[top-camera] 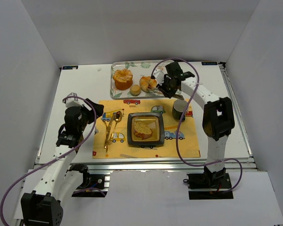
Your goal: Place the bread
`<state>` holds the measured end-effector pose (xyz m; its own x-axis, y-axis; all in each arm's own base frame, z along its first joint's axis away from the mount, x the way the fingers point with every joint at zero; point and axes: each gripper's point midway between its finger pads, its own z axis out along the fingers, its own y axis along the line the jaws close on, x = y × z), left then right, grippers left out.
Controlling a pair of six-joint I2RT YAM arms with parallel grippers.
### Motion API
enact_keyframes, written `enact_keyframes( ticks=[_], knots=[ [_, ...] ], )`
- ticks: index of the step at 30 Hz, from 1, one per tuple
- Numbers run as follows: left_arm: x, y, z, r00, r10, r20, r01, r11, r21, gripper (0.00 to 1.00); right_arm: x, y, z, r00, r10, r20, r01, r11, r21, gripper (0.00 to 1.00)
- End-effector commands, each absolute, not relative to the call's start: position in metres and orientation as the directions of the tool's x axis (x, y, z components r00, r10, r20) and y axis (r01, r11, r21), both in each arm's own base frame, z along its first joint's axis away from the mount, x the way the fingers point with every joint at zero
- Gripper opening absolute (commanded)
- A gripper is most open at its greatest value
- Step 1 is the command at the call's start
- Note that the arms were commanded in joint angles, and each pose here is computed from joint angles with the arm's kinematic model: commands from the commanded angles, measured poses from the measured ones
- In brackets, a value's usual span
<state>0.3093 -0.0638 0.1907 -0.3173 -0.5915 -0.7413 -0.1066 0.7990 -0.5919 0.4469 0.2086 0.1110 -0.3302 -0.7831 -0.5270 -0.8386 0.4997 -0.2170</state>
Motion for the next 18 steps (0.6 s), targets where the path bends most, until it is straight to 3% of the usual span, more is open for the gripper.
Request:
enact_keyframes(
  ticks=[1,9,18],
  knots=[
    [0.308,-0.064,0.199,-0.298,-0.593,-0.749,-0.081,0.797,-0.599,0.85,0.455,0.215,0.117,-0.284,-0.791,-0.543,-0.84,0.478,-0.256,0.28],
    [0.306,-0.064,0.201,-0.29,-0.596,-0.749,-0.078,0.794,-0.602,0.85,0.452,0.215,0.143,-0.266,-0.753,-0.602,-0.828,0.498,-0.256,0.02],
    [0.306,-0.064,0.204,-0.285,-0.594,-0.752,-0.071,0.796,-0.601,0.85,0.444,0.211,0.192,-0.234,-0.677,-0.698,-0.804,0.538,-0.252,0.0]
  ],
)
